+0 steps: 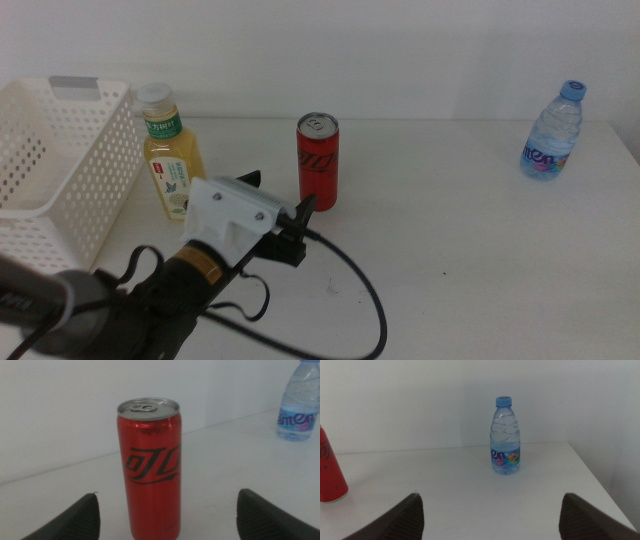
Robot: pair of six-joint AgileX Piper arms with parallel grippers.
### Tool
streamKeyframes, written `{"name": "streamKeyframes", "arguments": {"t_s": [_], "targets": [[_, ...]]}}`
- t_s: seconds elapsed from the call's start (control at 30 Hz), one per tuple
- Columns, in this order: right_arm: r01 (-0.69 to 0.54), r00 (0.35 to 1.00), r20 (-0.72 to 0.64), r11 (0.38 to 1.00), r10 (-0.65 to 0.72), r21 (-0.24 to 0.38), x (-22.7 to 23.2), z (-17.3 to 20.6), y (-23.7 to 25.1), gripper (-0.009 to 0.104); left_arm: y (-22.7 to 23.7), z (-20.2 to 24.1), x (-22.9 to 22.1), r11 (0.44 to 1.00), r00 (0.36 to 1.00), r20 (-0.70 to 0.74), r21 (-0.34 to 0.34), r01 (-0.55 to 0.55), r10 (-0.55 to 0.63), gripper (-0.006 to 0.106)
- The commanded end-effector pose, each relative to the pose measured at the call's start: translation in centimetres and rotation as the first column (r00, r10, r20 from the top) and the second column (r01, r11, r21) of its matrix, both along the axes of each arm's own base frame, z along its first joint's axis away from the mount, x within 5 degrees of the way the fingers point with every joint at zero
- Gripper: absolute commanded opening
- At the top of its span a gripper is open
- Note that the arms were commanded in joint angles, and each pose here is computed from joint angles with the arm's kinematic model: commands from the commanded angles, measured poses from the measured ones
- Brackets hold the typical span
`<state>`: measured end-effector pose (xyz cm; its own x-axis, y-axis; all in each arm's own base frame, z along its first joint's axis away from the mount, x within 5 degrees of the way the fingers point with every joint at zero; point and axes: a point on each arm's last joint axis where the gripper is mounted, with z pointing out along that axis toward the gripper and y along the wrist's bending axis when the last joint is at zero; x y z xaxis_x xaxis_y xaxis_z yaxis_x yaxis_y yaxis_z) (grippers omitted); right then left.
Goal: Use arms to grab the bottles and put them into the dustbin to the left of the table.
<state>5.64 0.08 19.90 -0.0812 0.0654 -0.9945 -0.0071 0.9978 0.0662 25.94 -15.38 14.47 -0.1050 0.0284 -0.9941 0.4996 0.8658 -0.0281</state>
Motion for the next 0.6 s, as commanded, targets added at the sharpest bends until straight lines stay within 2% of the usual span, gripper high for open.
{"name": "streamKeyframes", "arguments": {"t_s": [0.0, 0.57], "targets": [[0.004, 1.0, 0.009, 1.0, -0.004, -0.013, 0.0, 0.0, 0.0, 0.081, -0.5, -0.2, 1.1, 1.0, 1.0, -0.004, 0.003, 0.012, -0.012, 0.094], [0.004, 1.0, 0.009, 1.0, -0.004, -0.013, 0.0, 0.0, 0.0, 0.081, -3.5, -1.9, 7.2, 1.0, 0.999, -0.027, 0.018, 0.02, -0.019, 0.094]]}}
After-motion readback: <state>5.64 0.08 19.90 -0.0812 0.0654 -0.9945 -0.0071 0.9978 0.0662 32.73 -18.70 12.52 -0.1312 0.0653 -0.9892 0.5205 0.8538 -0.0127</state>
